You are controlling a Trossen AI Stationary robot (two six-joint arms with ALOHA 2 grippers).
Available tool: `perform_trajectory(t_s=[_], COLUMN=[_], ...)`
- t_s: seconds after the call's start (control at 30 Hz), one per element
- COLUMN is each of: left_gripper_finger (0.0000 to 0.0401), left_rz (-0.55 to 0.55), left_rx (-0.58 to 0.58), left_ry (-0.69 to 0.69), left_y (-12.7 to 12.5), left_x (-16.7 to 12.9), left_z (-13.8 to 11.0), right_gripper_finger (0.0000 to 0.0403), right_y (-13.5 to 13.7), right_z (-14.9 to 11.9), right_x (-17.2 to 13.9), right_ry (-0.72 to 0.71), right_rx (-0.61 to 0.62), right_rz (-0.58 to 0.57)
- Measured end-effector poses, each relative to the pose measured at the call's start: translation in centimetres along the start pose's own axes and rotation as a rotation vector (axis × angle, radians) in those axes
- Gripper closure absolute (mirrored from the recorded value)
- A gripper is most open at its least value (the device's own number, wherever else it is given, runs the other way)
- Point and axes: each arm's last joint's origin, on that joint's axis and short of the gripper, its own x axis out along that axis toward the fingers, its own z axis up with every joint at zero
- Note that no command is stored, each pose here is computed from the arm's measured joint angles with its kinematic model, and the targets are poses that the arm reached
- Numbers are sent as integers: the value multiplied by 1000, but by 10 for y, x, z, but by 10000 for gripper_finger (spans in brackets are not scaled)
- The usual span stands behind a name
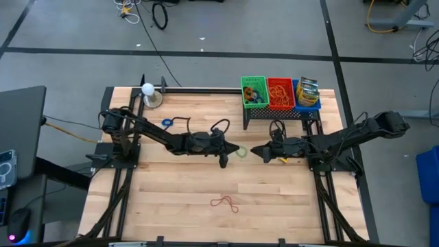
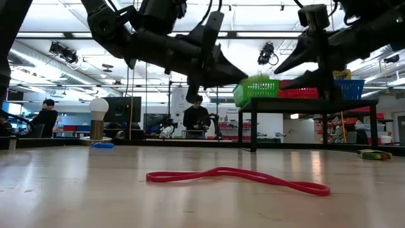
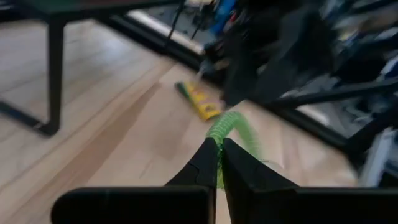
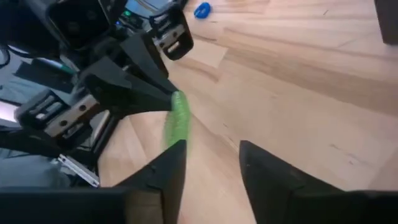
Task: Pick & Place Office Desk Supplies
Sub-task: Put the green spring keychain into the green bin
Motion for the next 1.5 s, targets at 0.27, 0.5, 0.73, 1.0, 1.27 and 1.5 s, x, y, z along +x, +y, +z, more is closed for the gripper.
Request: perform_trajectory(t_s=[0.27,0.5,0.73,1.0,1.27,1.5], left_gripper_finger=[391,391,390,382,309,290], left_rz=[-70,-82,-88,-114,-26,33], left_rx=[-37,-43,-46,-44,21,103], left_ry=[-41,-62,-74,-57,-2,2], left_y=[-4,-5,-6,-6,-2,5], left_x=[0,0,0,-1,-25,-45], left_z=[5,8,9,9,43,69], right_gripper_finger=[223,236,253,345,386,383], right_y=[4,7,7,7,15,43], right_z=[1,1,-3,-1,7,48], right_x=[0,2,16,20,11,-8], right_ry=[-17,-8,-5,-47,-97,-175], right_rx=[-36,-42,-19,-17,-59,-167], right_rz=[94,137,170,172,208,139])
